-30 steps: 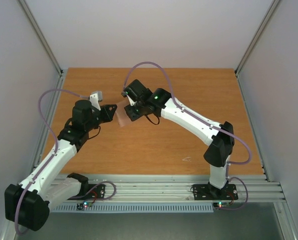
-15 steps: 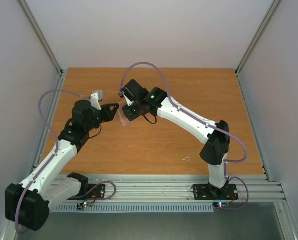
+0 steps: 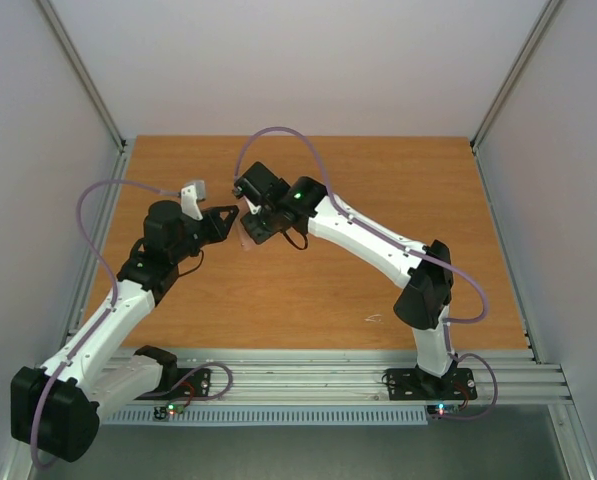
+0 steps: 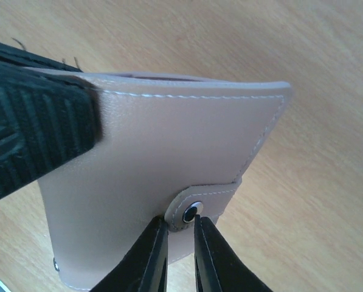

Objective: Take the credit cards out of the card holder

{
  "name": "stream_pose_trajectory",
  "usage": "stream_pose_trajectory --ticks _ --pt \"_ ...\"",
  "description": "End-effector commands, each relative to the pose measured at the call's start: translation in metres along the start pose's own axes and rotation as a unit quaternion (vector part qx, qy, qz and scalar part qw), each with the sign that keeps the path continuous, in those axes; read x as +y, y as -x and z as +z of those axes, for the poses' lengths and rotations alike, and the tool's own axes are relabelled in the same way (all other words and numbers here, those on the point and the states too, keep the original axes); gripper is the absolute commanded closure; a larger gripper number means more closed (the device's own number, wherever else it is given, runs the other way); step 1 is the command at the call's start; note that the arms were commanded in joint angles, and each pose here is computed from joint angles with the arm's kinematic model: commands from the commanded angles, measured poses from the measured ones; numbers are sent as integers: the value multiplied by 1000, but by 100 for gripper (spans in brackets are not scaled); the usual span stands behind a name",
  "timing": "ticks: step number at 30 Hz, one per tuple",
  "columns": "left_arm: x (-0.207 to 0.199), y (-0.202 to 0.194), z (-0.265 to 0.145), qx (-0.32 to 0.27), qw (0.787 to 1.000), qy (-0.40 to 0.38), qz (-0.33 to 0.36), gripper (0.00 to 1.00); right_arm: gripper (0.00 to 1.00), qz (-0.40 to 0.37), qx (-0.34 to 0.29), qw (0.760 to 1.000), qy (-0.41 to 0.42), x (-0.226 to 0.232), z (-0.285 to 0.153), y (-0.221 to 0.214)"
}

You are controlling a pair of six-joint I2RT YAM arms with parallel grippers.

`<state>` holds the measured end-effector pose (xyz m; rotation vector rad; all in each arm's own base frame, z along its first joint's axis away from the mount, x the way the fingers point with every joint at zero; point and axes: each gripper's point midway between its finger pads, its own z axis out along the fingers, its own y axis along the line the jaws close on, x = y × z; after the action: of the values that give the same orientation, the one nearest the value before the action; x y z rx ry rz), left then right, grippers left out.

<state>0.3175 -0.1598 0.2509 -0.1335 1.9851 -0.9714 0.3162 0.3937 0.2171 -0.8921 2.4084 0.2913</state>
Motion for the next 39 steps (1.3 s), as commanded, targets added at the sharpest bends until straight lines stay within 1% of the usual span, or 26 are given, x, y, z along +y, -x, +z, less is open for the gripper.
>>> stream_pose_trajectory --ticks 1,3,4,11,18,22,25,26,28,29,31,32,34,36,39 --pt "-21 12 -2 -22 999 -44 8 100 91 -13 -26 999 -14 -2 -5 18" --pt "-21 11 -2 -21 999 -45 9 100 98 -16 -28 999 -20 -4 -6 18" --pt "-21 11 -2 -21 999 -45 9 100 99 -16 -27 999 -27 -6 -5 18" --pt "-16 10 -3 -19 999 -32 14 100 99 -16 -15 997 -76 -32 -10 7" --pt "-18 9 -4 -16 999 -35 30 100 99 29 -14 996 -88 -67 -17 -4" --pt "-19 9 -4 -16 999 -38 33 100 99 46 0 994 -95 -84 -15 -17" --pt "-20 9 -4 -16 999 -39 34 100 99 62 3 995 -77 -91 -16 -24" --pt "-19 9 -4 -16 999 -39 34 100 99 57 -1 997 -54 -88 -17 -25" --pt "-22 9 -5 -17 998 -46 38 100 99 48 -11 998 32 -67 -22 -25" --pt "-25 9 -5 -17 998 -53 42 100 94 43 -19 996 81 -56 -27 -24" --pt "-34 9 -7 -17 995 -77 55 100 74 52 -43 986 152 -44 -40 -21" --pt "-39 9 -8 -17 994 -92 64 100 65 68 -48 980 183 -41 -43 -23" --pt "-50 7 -12 -15 989 -121 87 100 51 103 -77 962 241 -43 -57 -16" --pt "-62 4 -16 -9 982 -153 108 100 43 131 -102 943 288 -48 -69 -9" --pt "-82 -2 -26 1 968 -207 145 100 39 140 -140 922 332 -56 -89 2"
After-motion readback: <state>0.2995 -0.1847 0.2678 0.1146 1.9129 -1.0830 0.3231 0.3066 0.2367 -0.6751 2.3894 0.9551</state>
